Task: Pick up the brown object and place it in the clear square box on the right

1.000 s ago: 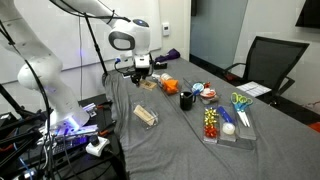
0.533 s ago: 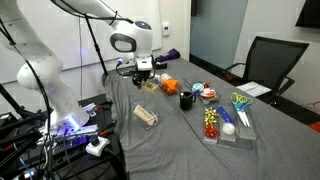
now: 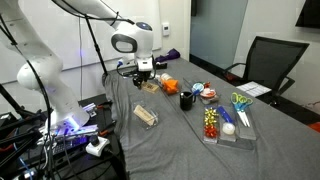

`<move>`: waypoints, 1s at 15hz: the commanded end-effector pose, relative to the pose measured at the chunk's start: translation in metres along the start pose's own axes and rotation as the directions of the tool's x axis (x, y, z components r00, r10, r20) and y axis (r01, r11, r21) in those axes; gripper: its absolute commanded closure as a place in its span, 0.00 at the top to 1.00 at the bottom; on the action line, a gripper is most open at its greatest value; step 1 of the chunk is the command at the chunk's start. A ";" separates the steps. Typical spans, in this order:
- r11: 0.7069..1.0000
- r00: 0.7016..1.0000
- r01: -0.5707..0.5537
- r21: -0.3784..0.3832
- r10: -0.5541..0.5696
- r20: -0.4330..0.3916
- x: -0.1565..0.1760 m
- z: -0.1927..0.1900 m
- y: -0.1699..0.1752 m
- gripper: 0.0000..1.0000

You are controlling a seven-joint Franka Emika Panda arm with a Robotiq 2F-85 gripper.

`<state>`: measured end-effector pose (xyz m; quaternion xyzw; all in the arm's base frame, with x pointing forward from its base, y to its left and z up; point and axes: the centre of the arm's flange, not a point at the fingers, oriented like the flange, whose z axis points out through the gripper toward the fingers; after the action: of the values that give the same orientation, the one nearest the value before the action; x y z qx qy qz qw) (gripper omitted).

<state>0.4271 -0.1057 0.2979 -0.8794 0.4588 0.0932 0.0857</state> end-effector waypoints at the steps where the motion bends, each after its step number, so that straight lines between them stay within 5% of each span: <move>1: 1.000 1.000 0.016 -0.004 -0.016 0.025 0.009 -0.001 0.000 0.32; 7: 1.000 0.999 0.020 -0.005 -0.019 0.028 0.010 0.000 0.001 0.32; 8: 1.000 0.999 0.020 -0.004 -0.019 0.028 0.010 0.000 0.001 0.59; 10: 1.000 1.000 0.017 -0.002 -0.017 0.012 0.009 -0.001 0.002 0.84; 11: 1.000 1.000 0.001 -0.004 -0.001 0.002 0.002 0.002 -0.001 0.61; 15: 1.000 1.000 0.002 -0.002 -0.002 0.000 0.003 0.001 -0.001 0.84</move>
<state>0.4295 -0.1071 0.2964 -0.8799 0.4580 0.0938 0.0849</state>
